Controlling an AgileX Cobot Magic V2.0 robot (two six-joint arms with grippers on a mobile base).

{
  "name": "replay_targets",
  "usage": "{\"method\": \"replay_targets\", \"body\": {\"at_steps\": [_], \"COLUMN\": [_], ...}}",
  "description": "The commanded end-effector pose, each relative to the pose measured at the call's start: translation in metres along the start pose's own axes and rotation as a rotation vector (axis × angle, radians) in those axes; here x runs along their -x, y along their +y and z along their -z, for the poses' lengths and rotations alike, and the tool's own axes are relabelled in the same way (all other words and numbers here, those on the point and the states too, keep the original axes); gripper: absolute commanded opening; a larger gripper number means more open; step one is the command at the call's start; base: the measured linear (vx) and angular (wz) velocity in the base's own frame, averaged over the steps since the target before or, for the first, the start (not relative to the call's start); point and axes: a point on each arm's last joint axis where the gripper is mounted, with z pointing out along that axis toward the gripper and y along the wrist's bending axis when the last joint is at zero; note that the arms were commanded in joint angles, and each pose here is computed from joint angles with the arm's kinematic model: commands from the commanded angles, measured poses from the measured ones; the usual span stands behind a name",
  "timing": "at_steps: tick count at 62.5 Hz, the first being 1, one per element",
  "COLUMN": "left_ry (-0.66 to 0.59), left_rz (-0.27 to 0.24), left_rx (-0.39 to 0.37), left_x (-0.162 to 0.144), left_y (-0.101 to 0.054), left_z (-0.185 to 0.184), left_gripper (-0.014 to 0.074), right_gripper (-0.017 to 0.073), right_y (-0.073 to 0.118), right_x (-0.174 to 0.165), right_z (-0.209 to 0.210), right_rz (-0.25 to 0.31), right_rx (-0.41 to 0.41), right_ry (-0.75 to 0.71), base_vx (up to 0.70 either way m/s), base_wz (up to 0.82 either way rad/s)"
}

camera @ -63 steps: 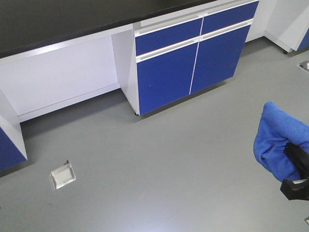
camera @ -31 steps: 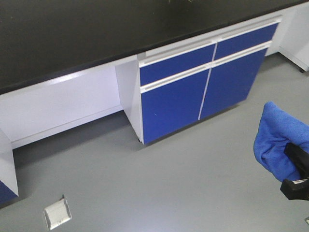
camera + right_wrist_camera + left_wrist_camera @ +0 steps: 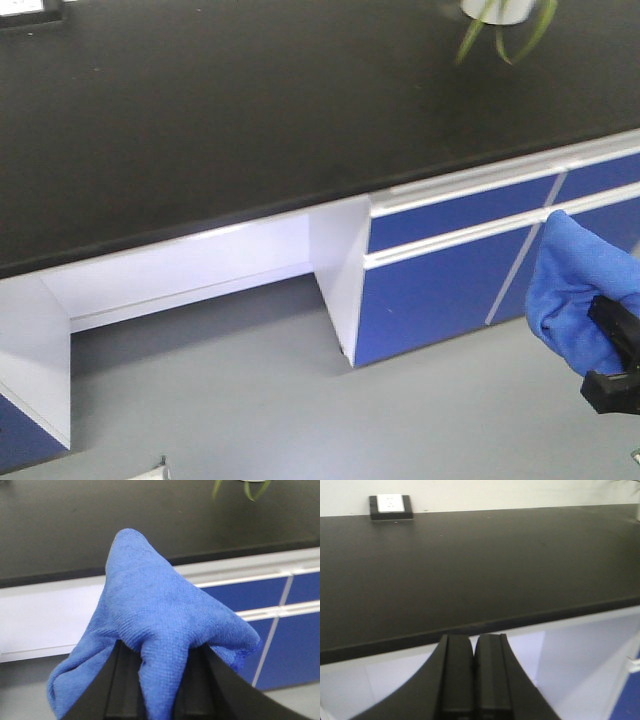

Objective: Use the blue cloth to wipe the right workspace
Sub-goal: 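Drive the base up to the other black countertop, cloth held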

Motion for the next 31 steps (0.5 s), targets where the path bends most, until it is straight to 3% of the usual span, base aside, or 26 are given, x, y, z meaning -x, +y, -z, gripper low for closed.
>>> {"method": "replay_targets", "body": {"at_steps": [1,31], "left_ry": [-0.063,-0.063], "left_rz": [0.006,0.006], "left_rx": [-0.02,-0.02], "left_x": [-0.0021,-0.0021], "left_y": [-0.0013,-0.0013], "left_z": [-0.0014,-0.0014], "left_gripper": [-0.0006,-0.0006], "right_gripper": [0.0,0.0], "right_y": [-0.0018,-0.0018], "right_x": [0.0147,0.0147], "right_z": [0.0028,0.0028], "right_rz": [-0.004,-0.004], "right_rx": [-0.025,-0.025], "right_ry": [-0.086,-0.086], "base_vx": [0.37,0.31], "base_wz": [0.39,0.42]}}
